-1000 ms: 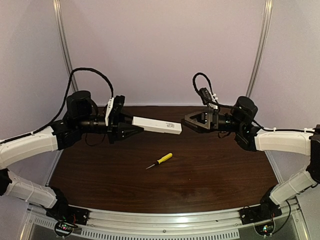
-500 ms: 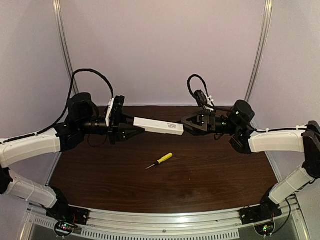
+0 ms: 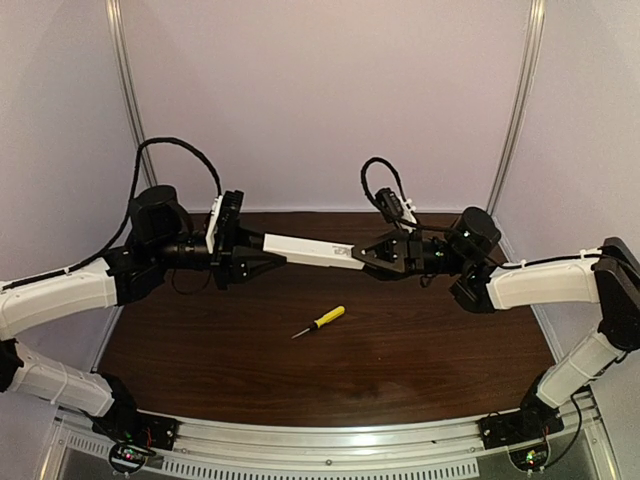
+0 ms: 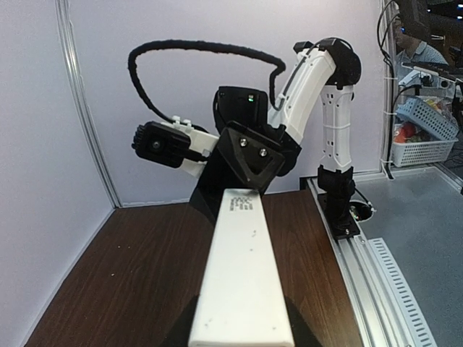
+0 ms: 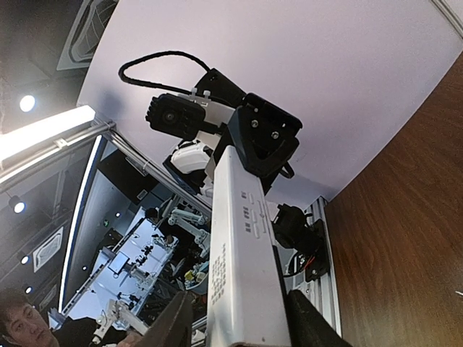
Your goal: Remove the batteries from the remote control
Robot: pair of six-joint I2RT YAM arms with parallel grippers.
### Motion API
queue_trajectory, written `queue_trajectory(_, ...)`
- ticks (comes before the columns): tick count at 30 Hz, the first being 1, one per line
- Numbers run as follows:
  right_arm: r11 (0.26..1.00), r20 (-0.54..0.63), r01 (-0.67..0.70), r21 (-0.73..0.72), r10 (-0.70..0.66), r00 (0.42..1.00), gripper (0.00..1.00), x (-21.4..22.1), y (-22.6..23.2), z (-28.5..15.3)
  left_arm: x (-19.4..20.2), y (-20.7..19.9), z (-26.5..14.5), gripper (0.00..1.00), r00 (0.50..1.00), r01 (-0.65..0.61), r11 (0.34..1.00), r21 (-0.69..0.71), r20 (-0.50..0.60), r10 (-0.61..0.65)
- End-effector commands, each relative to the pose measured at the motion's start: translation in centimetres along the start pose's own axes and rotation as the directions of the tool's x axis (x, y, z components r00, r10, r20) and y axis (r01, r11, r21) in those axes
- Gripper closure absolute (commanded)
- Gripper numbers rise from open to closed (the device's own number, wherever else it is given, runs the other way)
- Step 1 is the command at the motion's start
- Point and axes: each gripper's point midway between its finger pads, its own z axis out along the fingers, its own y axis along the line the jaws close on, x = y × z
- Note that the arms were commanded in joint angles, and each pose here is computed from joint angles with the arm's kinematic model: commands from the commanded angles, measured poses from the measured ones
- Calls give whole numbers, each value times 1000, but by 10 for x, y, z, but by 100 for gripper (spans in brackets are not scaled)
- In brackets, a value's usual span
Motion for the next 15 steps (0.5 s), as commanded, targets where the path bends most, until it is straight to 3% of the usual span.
queue_trajectory(1,999,-15,17,-41,-17,1000,59,5,6,4,-15,3,-5,100,997,-54,998,-24,46,55)
queue_trajectory(9,998,-14,-7,-61,6,1000,74,4,4,8,-10,2,-3,100,999,-44,999,-8,32,44)
queue_trajectory(15,999,-50,-34,4,34,998,78,11,-14,15,-6,3,-1,100,999,-35,999,-5,20,35)
